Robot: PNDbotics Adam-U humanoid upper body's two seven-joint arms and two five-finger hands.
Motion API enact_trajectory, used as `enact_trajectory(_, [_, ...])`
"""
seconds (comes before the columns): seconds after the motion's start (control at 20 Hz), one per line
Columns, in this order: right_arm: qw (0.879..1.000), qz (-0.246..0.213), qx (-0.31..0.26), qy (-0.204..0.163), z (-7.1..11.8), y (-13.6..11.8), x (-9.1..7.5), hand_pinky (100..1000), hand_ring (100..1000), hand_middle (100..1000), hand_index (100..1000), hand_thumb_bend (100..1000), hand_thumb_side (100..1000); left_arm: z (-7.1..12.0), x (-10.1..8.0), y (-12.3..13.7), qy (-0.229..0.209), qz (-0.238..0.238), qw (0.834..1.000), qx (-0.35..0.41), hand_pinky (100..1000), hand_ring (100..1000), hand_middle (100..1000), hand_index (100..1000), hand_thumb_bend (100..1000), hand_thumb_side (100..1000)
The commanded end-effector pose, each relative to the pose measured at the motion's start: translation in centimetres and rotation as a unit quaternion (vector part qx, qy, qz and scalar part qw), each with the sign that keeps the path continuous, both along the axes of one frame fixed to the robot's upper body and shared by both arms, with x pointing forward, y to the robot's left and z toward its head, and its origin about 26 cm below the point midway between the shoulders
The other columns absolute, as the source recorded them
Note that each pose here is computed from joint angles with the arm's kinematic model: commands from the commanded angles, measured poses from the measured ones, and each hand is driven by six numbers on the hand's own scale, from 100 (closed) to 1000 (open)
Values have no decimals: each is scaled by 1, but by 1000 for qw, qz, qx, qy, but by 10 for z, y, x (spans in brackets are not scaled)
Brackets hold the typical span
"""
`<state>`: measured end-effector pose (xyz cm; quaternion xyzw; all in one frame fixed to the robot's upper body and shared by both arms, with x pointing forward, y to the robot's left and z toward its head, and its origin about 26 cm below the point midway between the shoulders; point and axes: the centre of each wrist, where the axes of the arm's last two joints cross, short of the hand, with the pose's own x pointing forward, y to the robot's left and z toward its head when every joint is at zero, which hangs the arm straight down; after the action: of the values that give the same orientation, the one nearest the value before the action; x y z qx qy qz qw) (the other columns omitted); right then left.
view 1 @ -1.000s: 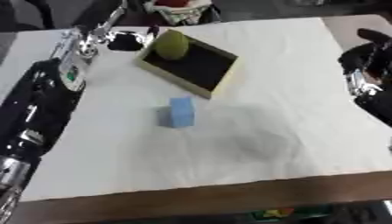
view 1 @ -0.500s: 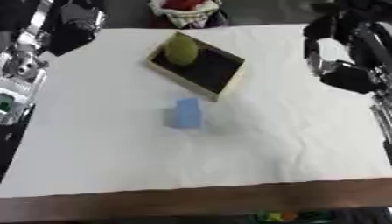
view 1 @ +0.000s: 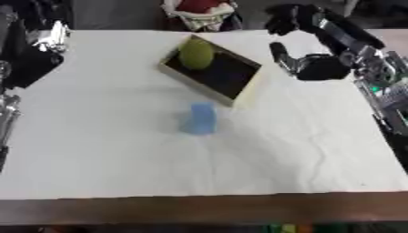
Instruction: Pick up objects on the table and place them in the box.
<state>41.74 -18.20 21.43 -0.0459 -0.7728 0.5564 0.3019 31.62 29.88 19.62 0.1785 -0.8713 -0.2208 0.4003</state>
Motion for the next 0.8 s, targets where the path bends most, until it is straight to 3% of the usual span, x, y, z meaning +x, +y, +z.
enact_trajectory(0.05, [998,28,-57,-15,12,6,6,832,869,837,960,100,604,7,-6,2,-17,4,1000,-3,621,644,642,777,100,521])
enact_trajectory(0.4, [984,88,-155,-31,11,39,14,848,897,876,971,100,638,2,-9,2,-13,3,1000,-6,622,644,643,779,100,532])
enact_trajectory(0.8, [972,126,-197,-30,-23,73,18,848,898,879,975,100,644,-6,-9,-1,0,-1,1000,-13,619,642,641,778,100,549])
